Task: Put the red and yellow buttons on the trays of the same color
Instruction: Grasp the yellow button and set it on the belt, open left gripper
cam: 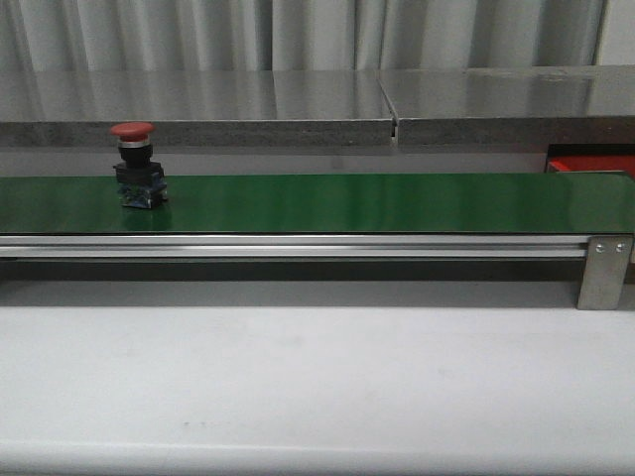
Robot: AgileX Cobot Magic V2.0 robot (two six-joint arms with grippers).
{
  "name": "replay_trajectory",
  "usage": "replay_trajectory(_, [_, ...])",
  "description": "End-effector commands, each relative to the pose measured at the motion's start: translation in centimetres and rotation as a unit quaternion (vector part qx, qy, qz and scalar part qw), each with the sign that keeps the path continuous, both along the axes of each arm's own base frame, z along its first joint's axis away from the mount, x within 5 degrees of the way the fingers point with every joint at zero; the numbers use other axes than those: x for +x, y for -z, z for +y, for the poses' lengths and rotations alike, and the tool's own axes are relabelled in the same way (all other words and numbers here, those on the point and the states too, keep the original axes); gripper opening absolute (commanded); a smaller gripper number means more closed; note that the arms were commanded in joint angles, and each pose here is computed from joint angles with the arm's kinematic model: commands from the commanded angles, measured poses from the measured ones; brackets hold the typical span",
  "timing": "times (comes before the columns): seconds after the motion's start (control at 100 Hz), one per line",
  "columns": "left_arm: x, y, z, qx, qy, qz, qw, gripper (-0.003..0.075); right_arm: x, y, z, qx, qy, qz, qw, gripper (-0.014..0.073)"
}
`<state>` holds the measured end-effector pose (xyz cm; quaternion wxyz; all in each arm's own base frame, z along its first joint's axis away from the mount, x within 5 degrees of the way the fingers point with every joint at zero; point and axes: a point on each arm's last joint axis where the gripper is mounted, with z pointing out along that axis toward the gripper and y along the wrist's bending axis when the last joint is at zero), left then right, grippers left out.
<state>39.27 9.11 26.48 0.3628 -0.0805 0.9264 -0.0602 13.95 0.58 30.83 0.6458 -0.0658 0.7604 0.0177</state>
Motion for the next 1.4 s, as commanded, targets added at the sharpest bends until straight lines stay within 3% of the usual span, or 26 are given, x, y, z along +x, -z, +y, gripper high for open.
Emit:
replay_trajectory(0.0, [0.2, -2.0, -0.1, 0.006, -0.009, -0.041, 0.999, -0.0020, -0.1, -1.0, -0.2, 0.002, 0.010, -0.020, 1.000, -0.0118])
replay_trajectory(0.22, [0.5, -0.9, -0.1, -0.003, -0.006, -0.023, 1.000, -0.0016, -0.1, -1.0, -0.2, 0.002, 0.010, -0.020, 1.000, -0.0118])
replay_trajectory(0.31, [0.5, -0.9, -0.1, -0.005, -0.004, -0.020, 1.000, 0.0049, -0.1, -1.0, -0.2, 0.002, 0.010, -0.020, 1.000, -0.0118])
replay_trajectory(0.39, [0.3, -0.9, -0.2, -0.008, 0.000, -0.014, 1.000, 0.0213, -0.1, -1.0, -0.2, 0.002, 0.010, -0.020, 1.000, -0.0118])
replay_trajectory(0.51, [0.3, -1.1, -0.4, -0.018, -0.002, -0.017, 1.000, 0.0538, -0.1, -1.0, -0.2, 0.002, 0.010, -0.020, 1.000, -0.0118])
replay_trajectory(0.6, [0.3, -1.4, -0.5, -0.029, -0.006, -0.023, 0.999, 0.0676, -0.1, -1.0, -0.2, 0.002, 0.010, -0.020, 1.000, -0.0118])
replay_trajectory(0.78, [-0.7, -3.8, -0.8, -0.028, -0.008, -0.056, 0.998, 0.0692, -0.1, -1.0, -0.2, 0.002, 0.010, -0.020, 1.000, -0.0118])
replay_trajectory(1.0, [-3.3, -8.8, -2.1, -0.015, 0.003, -0.114, 0.993, 0.0692, -0.1, -1.0, -0.2, 0.002, 0.010, -0.020, 1.000, -0.0118])
replay_trajectory(1.21, [-6.5, -12.6, -6.2, 0.001, 0.064, -0.159, 0.985, 0.0692, -0.1, -1.0, -0.2, 0.002, 0.010, -0.020, 1.000, -0.0118])
replay_trajectory(1.39, [-10.4, -12.7, -9.2, 0.004, 0.088, -0.195, 0.977, 0.0692, -0.1, -1.0, -0.2, 0.002, 0.010, -0.020, 1.000, -0.0118])
